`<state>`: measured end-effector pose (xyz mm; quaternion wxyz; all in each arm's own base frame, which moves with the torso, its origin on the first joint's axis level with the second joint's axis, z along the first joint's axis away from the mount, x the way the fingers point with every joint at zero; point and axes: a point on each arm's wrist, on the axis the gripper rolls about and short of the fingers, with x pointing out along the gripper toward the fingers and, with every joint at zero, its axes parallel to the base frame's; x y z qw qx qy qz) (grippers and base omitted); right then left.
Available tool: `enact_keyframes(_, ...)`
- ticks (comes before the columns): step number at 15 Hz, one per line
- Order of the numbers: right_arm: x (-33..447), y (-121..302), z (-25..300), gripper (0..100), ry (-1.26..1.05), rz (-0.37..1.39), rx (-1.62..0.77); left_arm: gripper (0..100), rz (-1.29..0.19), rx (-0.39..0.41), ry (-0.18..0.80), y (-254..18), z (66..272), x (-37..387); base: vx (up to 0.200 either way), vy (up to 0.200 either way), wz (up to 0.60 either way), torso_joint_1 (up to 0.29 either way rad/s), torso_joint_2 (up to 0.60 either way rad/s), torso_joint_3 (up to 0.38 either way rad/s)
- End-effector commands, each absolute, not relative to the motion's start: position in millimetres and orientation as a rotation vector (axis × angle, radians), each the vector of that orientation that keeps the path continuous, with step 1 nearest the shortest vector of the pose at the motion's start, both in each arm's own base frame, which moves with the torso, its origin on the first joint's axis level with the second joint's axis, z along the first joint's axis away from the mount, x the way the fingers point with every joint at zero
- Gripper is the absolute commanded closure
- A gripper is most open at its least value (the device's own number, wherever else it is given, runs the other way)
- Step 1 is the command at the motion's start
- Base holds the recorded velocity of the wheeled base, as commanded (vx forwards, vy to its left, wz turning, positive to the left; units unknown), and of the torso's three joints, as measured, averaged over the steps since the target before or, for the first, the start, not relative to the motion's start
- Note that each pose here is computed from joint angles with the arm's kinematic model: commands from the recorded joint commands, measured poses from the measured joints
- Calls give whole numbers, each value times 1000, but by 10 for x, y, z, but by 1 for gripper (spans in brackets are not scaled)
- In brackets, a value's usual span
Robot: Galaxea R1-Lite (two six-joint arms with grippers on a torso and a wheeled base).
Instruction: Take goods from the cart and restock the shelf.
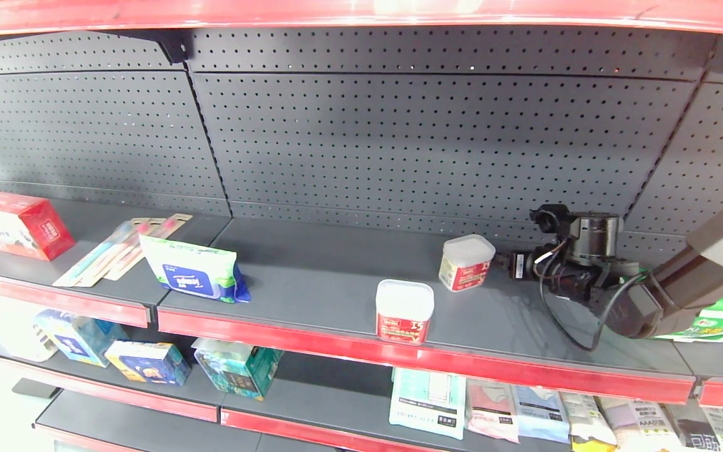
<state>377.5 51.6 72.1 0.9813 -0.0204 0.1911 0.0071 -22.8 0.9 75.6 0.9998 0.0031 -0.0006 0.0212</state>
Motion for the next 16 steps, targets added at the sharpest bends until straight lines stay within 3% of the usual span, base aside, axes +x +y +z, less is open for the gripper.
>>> enact_keyframes(1,3751,581,667,0,402,31,-46,0,43,6,0,9,757,-227,0,0,0,0,0,0)
enact_keyframes(16,3628,896,689,0,406,110,-40,0,43,6,-1,9,756,-228,0,0,0,0,0,0)
